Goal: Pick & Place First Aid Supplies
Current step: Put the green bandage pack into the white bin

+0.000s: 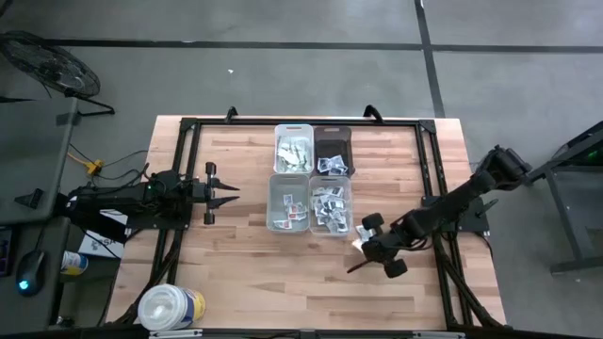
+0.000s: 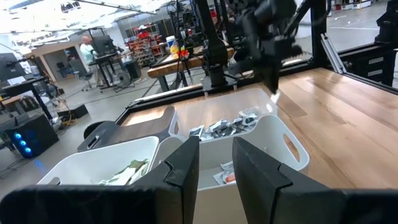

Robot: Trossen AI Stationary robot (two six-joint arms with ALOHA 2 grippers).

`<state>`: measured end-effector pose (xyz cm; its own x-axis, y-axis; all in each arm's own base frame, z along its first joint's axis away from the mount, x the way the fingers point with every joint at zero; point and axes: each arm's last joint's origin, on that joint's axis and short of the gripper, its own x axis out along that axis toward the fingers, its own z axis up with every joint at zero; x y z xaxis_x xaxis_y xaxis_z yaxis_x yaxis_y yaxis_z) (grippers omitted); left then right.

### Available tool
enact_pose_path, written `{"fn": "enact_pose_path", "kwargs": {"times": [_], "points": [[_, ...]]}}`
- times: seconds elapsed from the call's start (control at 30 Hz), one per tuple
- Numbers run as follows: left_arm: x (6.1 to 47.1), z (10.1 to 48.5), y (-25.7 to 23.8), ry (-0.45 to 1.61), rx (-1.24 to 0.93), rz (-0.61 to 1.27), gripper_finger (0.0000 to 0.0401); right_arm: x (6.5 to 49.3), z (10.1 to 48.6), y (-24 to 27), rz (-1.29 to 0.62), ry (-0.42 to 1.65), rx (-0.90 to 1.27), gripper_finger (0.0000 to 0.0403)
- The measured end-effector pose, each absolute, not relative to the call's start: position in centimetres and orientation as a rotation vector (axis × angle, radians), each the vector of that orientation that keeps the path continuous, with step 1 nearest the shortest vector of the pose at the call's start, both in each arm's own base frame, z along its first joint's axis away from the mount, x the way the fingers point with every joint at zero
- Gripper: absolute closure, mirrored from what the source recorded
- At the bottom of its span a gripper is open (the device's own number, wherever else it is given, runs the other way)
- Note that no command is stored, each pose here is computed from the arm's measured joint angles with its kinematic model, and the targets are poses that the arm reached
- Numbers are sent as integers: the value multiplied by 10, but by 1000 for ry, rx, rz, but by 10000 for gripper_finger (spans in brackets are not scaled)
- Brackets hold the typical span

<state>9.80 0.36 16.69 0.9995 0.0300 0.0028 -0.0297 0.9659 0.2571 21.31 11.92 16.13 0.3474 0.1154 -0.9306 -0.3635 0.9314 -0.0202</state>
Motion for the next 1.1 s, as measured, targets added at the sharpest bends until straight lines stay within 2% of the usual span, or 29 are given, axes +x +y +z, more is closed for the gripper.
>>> {"fn": "enact_pose_path", "kwargs": {"times": [0.2,0.43,0.7,1.1], "points": [[98,167,4,1,260,30,305,211,201,131,386,1030,-177,402],[98,167,4,1,260,30,305,208,247,131,493,786,102,402],[98,167,4,1,260,30,305,216,267,116,485,630,159,402],[98,167,4,1,260,30,305,255,263,63,89,496,58,403]]}}
